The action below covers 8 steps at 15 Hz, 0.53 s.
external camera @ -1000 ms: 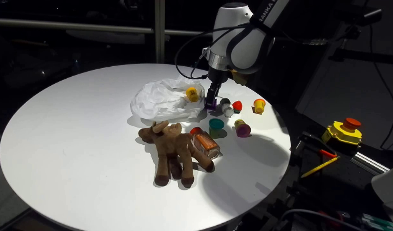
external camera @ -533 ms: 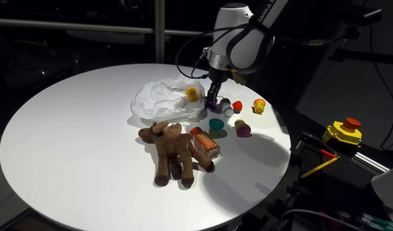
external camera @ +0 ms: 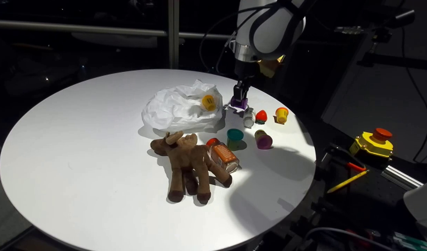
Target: Put the objects on the table in the plastic bag
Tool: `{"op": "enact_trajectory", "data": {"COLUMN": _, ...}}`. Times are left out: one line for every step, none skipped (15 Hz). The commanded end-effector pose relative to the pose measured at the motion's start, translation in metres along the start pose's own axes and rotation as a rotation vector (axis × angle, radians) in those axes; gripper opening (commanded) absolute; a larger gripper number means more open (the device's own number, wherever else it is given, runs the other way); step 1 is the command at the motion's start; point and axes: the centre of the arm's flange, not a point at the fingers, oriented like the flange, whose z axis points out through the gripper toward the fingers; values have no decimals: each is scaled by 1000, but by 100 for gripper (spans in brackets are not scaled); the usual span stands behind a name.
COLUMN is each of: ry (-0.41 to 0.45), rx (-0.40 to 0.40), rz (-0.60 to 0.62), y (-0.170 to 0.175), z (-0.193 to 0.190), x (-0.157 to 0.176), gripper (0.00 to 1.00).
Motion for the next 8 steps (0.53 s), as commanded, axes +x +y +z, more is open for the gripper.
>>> {"op": "enact_trajectory", "data": {"ry": 43, "rx": -6, "rz": 98, "y": 7, "z": -56, "x": 9, "gripper": 22}}
{"op": "enact_trajectory", "data": {"ry": 74, "rx": 28, "rz": 129, "y": 6, "z": -63, "x": 17, "gripper": 22}}
{"op": "enact_trajectory", "data": {"ry": 106, "rx": 62, "rz": 166, "y": 4, "z": -67, "x": 25, "gripper": 22}}
{"op": "enact_trajectory", "data": {"ry": 114, "rx": 117, "rz": 203, "y": 0, "z": -70, "x": 32, "gripper": 22}}
{"op": "enact_trajectory", "data": {"ry": 112, "rx": 178, "rz": 236, "y": -7, "z": -68, "x": 42, "gripper": 22}}
{"op": "enact_trajectory", "data": {"ry": 124, "rx": 224, "rz": 277, "y": -14, "z": -63, "x": 53, "gripper": 22}}
{"op": "enact_trajectory", "data": {"ry": 130, "rx": 278, "rz": 312, "y": -22, "z": -61, "x": 58, "gripper": 22}}
{"op": "enact_trajectory", "data": {"ry": 149, "rx": 323, "rz": 355, "y": -29, "z": -55, "x": 67, "gripper": 22}}
